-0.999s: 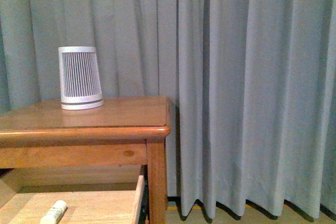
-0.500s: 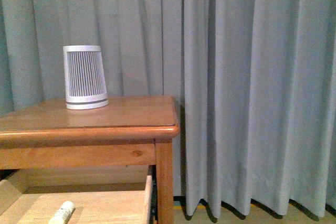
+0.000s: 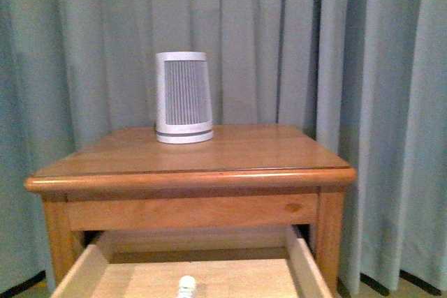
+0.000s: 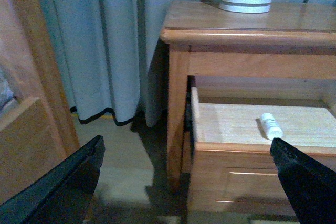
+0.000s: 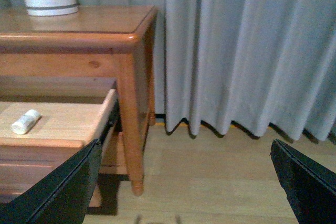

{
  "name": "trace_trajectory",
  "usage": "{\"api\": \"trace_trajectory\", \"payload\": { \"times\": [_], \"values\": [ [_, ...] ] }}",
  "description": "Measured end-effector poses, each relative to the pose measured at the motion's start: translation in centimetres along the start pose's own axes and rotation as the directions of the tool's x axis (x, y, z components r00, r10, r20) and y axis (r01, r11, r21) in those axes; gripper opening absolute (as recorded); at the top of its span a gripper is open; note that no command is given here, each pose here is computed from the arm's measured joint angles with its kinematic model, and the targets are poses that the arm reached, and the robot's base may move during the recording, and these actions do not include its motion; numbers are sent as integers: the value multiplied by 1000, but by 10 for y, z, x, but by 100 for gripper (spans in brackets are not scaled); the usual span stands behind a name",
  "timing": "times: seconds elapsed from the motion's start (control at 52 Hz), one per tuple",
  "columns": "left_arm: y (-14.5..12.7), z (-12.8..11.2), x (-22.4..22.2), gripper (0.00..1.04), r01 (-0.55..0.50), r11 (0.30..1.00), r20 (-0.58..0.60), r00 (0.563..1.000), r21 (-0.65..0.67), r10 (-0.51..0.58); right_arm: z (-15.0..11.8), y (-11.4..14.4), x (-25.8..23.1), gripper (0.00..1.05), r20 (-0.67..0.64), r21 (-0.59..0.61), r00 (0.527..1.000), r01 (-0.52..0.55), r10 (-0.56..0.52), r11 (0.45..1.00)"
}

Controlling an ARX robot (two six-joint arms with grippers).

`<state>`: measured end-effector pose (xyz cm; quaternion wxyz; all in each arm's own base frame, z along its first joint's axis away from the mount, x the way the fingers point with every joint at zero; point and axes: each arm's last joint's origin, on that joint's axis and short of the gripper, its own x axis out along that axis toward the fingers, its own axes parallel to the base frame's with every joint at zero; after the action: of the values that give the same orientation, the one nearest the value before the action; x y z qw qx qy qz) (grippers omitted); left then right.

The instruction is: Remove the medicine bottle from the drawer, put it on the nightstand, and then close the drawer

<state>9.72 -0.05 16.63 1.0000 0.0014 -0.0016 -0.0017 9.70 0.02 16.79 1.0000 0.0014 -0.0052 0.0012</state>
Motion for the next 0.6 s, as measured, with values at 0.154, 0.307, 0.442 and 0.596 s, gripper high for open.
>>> {"api": "trace_trajectory", "payload": {
  "times": [0.154,0.307,0.442,0.596],
  "values": [
    [0,0,0,98,-6,1000,-1,1000,-1,6,0,0,0,98,-2,0,1000,-5,5,1000],
    [0,0,0,98,-5,1000,0,1000,-1,5,5,1,6,98,19,26,992,127,-127,992],
    [0,0,0,98,-2,1000,0,1000,0,2,31,9,32,98,-4,65,990,141,-141,988],
    [0,0,0,98,-2,1000,0,1000,0,2,59,30,94,98,-215,123,977,46,-19,991]
  ]
}}
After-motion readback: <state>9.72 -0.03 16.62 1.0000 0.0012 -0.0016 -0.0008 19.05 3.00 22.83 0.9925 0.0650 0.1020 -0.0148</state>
